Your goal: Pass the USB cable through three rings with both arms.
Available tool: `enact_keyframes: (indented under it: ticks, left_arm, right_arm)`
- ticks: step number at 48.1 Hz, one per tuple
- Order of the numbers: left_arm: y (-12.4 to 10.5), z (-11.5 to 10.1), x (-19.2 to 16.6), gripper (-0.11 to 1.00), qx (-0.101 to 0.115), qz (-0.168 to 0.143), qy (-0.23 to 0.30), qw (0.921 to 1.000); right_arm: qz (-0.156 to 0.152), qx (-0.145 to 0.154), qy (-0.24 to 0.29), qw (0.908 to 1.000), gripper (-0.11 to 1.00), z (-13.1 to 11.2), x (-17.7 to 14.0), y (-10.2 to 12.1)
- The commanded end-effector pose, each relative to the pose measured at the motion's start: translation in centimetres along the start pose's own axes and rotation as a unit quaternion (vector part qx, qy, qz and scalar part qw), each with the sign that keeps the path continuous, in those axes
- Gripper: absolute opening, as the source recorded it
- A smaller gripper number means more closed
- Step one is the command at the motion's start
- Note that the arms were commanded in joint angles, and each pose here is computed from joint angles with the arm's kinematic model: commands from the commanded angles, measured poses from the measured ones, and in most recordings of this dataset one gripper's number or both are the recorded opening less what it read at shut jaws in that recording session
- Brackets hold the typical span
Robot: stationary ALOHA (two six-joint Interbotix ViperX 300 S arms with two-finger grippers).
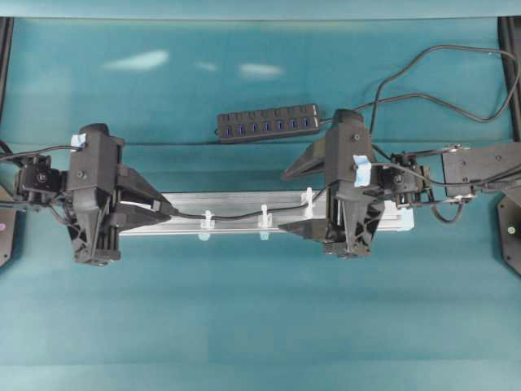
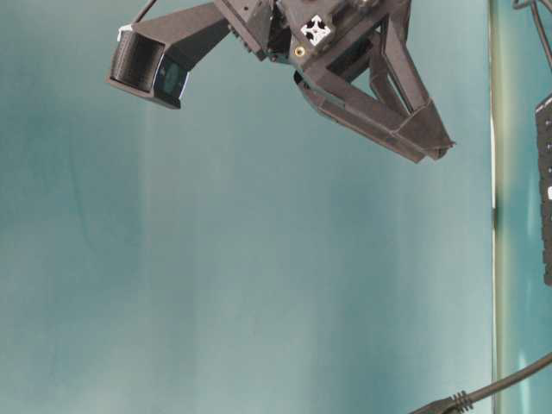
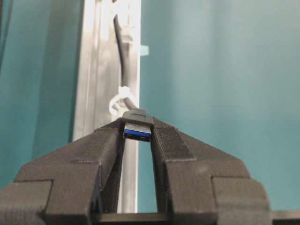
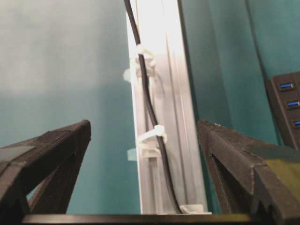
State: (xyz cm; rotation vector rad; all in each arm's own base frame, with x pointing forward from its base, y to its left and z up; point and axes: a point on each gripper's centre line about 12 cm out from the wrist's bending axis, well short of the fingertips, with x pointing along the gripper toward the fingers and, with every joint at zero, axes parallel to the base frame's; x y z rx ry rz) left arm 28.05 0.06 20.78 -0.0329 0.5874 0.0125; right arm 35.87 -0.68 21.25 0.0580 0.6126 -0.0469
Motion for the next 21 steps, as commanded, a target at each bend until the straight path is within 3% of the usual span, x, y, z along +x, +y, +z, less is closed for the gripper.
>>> enact_keyframes:
  ticks: [1, 21]
  left_arm:
    - [-0.08, 1.07, -0.26, 0.21, 0.002, -0.001, -0.018, 0.9998]
    - [-0.08, 1.07, -0.26, 0.21, 0.001, -0.001, -0.018, 0.9998]
  right_arm:
    - [0.003, 0.005, -0.012, 0.9999, 0.91, 0.62, -0.28, 0.16]
    - [0.002, 0.006, -0.012, 0.9999, 0.91, 0.63, -0.28, 0.11]
